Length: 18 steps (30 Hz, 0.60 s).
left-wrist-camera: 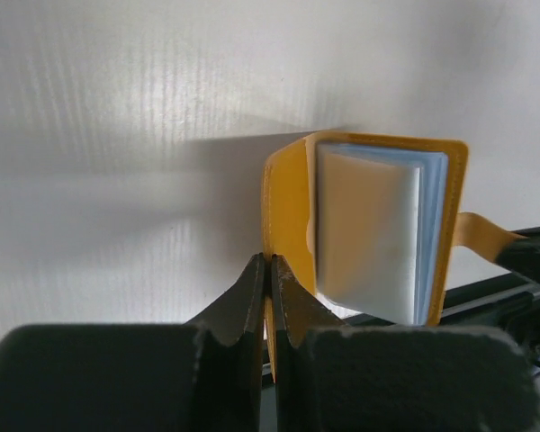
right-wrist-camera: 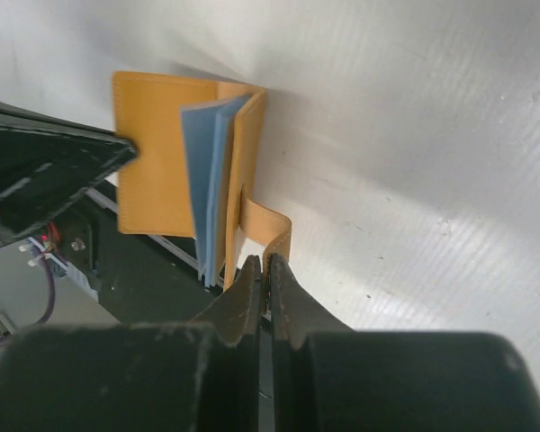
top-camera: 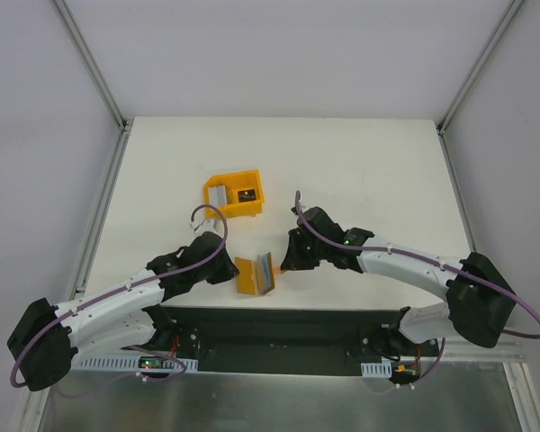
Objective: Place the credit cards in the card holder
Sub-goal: Open the card holder at the center of the board.
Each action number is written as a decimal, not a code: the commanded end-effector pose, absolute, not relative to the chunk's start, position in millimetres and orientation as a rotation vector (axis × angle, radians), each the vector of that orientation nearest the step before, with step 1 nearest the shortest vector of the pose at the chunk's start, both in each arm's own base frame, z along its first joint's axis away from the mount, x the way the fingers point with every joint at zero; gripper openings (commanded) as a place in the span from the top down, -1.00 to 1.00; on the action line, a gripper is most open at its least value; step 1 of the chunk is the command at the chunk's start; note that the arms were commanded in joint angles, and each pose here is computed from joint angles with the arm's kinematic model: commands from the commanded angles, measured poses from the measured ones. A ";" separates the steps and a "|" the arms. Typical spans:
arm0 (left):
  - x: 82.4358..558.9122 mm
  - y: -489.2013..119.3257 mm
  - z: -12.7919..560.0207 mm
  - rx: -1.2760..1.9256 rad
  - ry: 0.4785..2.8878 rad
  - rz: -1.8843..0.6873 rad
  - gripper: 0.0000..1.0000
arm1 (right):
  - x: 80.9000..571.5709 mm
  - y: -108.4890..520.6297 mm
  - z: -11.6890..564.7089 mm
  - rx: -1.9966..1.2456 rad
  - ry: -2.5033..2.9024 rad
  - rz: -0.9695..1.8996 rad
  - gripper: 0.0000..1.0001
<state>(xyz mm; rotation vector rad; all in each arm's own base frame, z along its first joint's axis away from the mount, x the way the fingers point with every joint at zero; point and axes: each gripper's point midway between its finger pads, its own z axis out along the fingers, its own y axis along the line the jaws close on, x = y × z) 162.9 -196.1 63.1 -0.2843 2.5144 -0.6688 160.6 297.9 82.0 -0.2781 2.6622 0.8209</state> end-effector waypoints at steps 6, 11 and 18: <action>155.8 -182.2 42.3 -0.312 2.559 -0.566 1.00 | 165.8 327.7 114.1 -0.323 2.571 0.988 0.99; 156.2 -182.2 44.0 -0.307 2.550 -0.572 1.00 | 170.3 308.0 96.6 -0.306 2.605 0.835 0.99; 155.4 -182.7 48.4 -0.294 2.533 -0.599 1.00 | 160.5 256.4 33.4 -0.286 2.771 0.517 0.99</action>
